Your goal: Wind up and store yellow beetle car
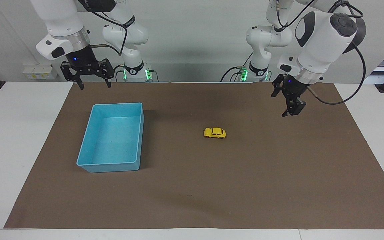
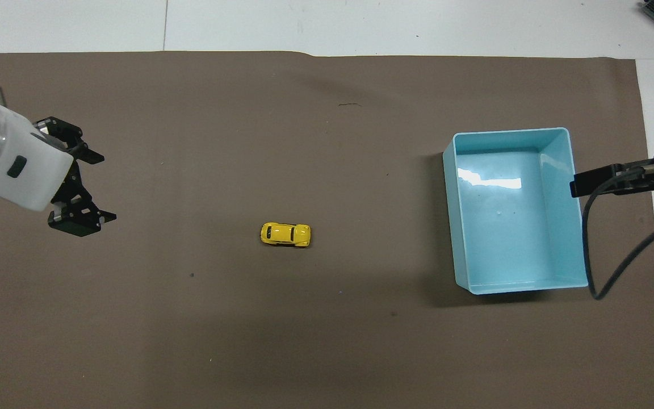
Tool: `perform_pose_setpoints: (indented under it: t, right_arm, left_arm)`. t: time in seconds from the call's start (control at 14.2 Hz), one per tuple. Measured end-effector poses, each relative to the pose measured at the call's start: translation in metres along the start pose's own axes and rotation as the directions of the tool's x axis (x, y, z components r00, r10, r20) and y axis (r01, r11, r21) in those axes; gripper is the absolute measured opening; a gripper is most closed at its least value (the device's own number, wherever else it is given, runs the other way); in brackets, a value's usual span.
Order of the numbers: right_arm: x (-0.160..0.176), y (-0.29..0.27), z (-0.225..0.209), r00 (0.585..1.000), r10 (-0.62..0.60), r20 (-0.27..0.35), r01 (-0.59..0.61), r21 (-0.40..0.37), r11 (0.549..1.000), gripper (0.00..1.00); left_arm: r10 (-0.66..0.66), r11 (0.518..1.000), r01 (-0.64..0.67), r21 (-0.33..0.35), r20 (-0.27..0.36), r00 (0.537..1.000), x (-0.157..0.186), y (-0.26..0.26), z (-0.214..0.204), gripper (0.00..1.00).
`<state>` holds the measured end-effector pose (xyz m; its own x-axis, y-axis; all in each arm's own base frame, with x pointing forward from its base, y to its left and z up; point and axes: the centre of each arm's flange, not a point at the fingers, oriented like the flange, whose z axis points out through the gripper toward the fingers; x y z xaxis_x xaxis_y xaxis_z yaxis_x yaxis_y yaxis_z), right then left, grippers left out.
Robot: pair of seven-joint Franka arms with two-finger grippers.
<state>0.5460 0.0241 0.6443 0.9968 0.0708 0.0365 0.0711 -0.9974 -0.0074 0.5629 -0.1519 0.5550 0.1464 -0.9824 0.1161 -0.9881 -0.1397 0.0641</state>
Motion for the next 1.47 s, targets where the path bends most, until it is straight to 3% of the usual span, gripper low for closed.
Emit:
perform_pose_setpoints:
  t: [0.35,0.77,1.47]
  right_arm:
    - [0.000,0.000,0.000,1.000,0.000,0.000,0.000,0.000,1.000,1.00]
    - [0.000,0.000,0.000,1.000,0.000,0.000,0.000,0.000,1.000,1.00]
    - [0.000,0.000,0.000,1.000,0.000,0.000,0.000,0.000,1.000,1.00]
  left_arm:
    - [0.102,0.995,-0.100,0.027,-0.090,0.991,0.027,-0.014,0.057,1.00]
    - [0.200,0.978,-0.193,0.073,-0.097,0.975,0.108,0.023,0.160,1.00]
    - [0.171,0.981,-0.161,0.113,-0.093,0.981,0.132,0.075,0.248,1.00]
